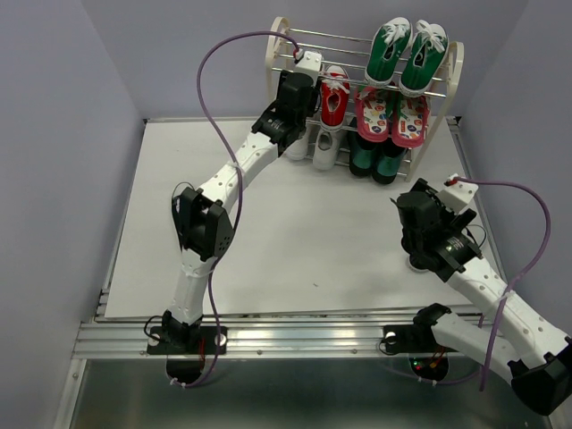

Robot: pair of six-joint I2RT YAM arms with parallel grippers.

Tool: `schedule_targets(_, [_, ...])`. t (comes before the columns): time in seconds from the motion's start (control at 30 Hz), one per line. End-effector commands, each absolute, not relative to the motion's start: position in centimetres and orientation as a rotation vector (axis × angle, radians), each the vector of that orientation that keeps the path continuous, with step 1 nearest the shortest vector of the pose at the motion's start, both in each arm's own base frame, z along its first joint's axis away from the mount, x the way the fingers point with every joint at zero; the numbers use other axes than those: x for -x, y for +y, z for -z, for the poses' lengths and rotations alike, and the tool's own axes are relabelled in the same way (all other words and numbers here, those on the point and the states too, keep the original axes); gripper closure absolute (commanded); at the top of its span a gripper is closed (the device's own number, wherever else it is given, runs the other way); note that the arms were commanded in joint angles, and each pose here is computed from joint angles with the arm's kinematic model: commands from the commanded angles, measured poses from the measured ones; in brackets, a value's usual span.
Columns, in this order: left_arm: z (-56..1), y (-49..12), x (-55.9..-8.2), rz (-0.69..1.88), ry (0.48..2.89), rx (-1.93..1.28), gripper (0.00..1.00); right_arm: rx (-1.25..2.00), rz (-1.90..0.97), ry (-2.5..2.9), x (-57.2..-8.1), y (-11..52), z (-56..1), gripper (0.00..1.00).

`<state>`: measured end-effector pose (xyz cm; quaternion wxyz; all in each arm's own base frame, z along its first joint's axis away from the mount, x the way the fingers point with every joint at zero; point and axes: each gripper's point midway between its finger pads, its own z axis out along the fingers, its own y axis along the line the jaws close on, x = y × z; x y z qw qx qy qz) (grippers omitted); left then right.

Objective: Place and organize the shoes onto the shoe shelf

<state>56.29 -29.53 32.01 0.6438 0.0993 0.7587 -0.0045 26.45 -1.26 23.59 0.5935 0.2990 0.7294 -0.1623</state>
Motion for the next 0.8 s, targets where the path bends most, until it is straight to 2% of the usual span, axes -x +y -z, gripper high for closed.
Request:
schedule_targets(0.0, [-34.7,-28.4,-55.4,0.006,1.689,-0.171,0.37,-0.723,0.363,1.65,-26.6,-1.4,-24.4,0.0])
schedule_targets(0.43, [-31.7,-28.9,-55.9,0.026,1.75,-0.176,0.4,-0.726,0.369,1.646,-26.5,-1.6,-24.4,0.0])
schedule_targets(0.47, [-31.5,-28.7,-56.0,0.025,1.753,-0.174,0.42,-0.727,0.365,1.645,-26.4,-1.6,-24.4,0.0])
schedule_targets(0.63, [-31.6,-28.5,-56.3,0.062,1.757,-0.155,0.69,-0.728,0.359,1.642,-26.4,-1.6,-24.5,0.0])
schedule_targets(0.77, [-31.3,-28.5,-56.3,0.069,1.764,-0.154,0.69,-0.731,0.359,1.638,-26.3,-1.7,-24.6,0.0])
